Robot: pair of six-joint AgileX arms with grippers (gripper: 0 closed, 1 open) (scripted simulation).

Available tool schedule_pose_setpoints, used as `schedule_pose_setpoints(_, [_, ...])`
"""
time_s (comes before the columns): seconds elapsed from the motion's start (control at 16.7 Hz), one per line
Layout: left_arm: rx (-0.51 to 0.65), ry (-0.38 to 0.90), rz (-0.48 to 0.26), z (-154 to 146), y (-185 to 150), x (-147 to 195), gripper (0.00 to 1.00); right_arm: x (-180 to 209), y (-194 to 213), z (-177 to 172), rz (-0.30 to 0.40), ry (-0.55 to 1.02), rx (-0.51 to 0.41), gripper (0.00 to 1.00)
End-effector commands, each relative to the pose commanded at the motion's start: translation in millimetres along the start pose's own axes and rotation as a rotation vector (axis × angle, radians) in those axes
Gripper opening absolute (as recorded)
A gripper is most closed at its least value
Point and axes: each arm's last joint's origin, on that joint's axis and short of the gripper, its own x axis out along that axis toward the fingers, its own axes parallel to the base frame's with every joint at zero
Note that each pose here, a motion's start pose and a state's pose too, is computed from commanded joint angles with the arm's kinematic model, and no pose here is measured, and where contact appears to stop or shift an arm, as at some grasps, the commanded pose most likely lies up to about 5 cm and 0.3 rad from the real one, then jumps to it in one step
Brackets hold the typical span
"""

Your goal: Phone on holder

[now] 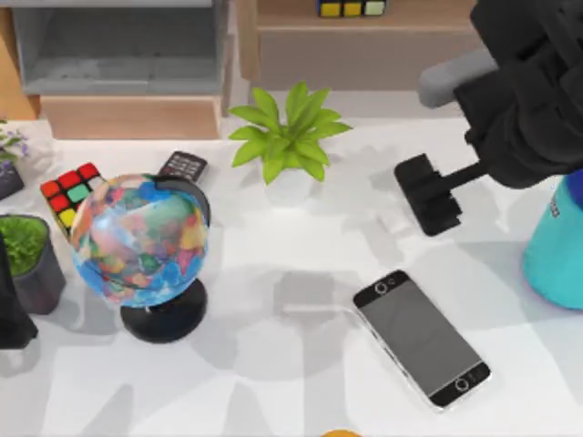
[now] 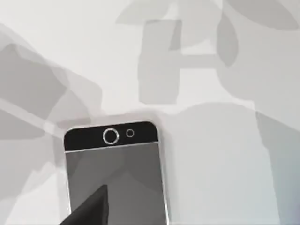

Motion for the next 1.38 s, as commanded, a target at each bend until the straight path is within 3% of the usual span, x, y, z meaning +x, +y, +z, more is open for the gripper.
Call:
schedule_pose_setpoints(0.18, [0.0, 0.0, 0.0, 0, 0, 0, 1.0, 50, 30, -9, 0.04, 0.252, -0.063, 1.0])
schedule_pose_setpoints(0.36, [0.0, 0.0, 0.0, 0, 0, 0, 1.0, 74, 45, -18, 0.047, 0.396, -0.09, 1.0])
schedule_pose_setpoints(0.78, [0.0, 0.0, 0.0, 0, 0, 0, 1.0, 81, 45, -22, 0.046, 0.416, -0.091, 1.0])
schedule_pose_setpoints(1.2, [0.0, 0.0, 0.0, 0, 0, 0, 1.0, 143, 48, -47, 0.048, 0.405, -0.092, 1.0])
schedule_pose_setpoints(1.38, [0.0, 0.0, 0.0, 0, 0, 0, 1.0, 149, 48, -51, 0.047, 0.412, -0.093, 1.0])
